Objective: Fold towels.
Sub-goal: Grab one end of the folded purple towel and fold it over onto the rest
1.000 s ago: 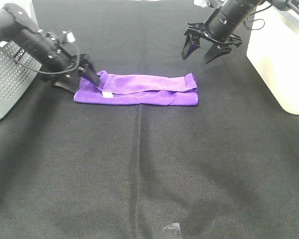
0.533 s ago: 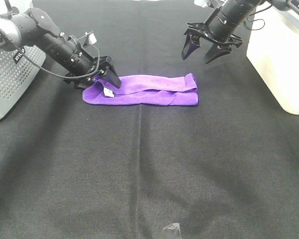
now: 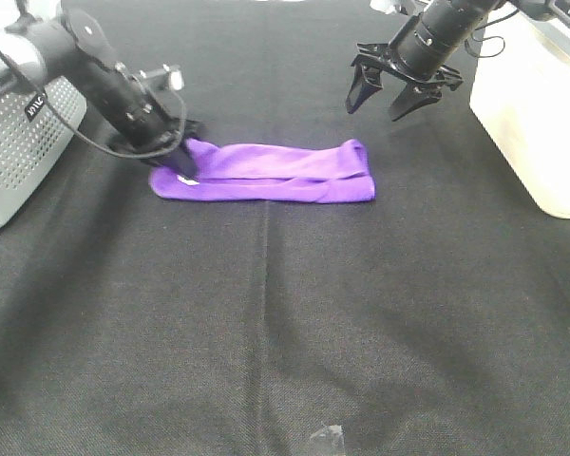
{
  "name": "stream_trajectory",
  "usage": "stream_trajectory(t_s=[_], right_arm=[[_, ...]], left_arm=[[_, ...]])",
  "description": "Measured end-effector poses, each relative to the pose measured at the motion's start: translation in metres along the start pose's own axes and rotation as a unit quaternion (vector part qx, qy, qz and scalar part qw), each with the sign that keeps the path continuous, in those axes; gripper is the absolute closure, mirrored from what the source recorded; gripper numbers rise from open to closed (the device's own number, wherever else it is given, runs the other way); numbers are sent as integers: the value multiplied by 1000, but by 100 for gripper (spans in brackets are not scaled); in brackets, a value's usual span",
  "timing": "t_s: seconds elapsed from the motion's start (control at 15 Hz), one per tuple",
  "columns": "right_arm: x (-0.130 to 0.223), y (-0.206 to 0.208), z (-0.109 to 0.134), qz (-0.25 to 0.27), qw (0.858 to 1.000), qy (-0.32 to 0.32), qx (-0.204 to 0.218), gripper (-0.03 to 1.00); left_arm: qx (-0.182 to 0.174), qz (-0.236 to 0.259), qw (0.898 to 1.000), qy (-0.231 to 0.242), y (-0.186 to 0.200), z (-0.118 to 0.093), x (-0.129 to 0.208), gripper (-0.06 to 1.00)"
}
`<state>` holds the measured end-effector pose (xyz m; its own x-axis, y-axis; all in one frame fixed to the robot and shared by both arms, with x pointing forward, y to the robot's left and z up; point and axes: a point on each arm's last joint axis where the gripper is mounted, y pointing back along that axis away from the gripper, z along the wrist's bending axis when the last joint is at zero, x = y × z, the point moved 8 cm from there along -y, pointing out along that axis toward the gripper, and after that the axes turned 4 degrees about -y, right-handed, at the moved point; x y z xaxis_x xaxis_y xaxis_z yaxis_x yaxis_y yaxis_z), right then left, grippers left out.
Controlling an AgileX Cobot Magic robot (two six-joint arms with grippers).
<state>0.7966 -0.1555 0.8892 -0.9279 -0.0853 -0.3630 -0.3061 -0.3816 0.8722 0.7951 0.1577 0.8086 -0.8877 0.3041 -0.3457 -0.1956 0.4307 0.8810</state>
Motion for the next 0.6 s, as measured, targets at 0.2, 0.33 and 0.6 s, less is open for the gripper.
stream_trajectory(t_s=[0.2, 0.33, 0.6], right_arm=[[-6, 13, 4, -13, 1000, 5, 1, 27], [-11, 29, 7, -26, 1000, 13, 11, 27], [-21, 59, 14, -53, 998, 26, 21, 27]], left_arm=[[-31, -26, 999, 9, 32, 27, -9, 90], [-32, -34, 999, -6, 41, 20, -15, 90], [-8, -28, 995, -91, 26, -49, -25, 90]])
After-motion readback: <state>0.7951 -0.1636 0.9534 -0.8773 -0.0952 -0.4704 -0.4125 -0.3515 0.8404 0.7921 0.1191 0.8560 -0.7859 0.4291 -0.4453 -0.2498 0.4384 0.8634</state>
